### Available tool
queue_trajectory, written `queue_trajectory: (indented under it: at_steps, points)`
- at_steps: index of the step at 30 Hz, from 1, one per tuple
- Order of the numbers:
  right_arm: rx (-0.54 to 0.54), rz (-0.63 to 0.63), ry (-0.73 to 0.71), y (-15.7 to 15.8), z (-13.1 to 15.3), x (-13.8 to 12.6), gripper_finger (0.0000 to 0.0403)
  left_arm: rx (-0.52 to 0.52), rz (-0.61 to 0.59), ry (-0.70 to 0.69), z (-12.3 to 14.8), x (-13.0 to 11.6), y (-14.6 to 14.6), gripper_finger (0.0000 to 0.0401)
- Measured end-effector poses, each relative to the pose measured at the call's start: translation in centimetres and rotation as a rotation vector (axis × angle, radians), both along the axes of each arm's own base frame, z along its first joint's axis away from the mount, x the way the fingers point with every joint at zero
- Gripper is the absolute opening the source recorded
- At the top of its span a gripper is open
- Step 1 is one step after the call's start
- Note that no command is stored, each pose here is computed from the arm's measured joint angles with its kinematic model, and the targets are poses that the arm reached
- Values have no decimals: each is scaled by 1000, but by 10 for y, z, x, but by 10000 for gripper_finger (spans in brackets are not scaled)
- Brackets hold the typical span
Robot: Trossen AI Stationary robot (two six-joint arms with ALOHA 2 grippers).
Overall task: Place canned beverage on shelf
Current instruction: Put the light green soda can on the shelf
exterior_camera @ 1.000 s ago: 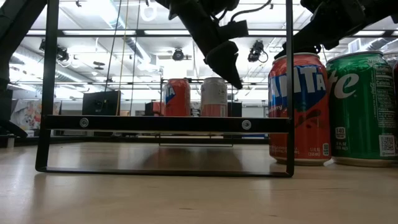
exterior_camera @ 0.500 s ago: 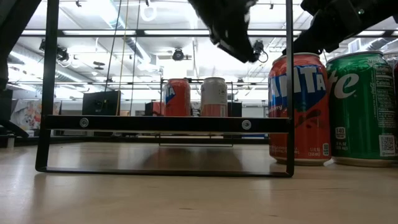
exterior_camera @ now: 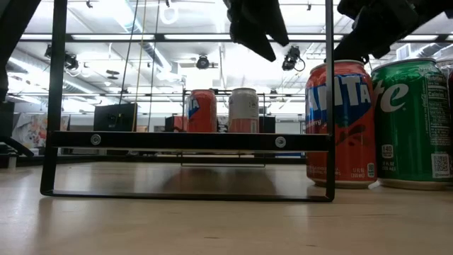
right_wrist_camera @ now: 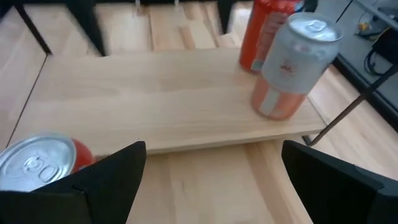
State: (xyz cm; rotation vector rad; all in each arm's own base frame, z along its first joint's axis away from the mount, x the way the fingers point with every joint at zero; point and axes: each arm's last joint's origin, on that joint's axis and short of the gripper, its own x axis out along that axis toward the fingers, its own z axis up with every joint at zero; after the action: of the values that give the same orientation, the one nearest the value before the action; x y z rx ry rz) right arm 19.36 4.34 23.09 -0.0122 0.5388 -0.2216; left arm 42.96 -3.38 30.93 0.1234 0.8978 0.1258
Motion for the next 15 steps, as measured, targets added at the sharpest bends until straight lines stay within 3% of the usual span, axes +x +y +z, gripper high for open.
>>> queue_trajectory:
  at_steps: [3, 9, 15]
  points:
    - [-4, -18, 56, 5, 6, 4, 386, 68, -1, 15, -1, -1, 0, 398]
    - [36, -79, 224, 9, 23, 3, 386, 99, -26, 25, -2, -1, 2, 398]
    - [151, -114, 460, 9, 40, -8, 386, 178, -49, 71, -3, -4, 4, 398]
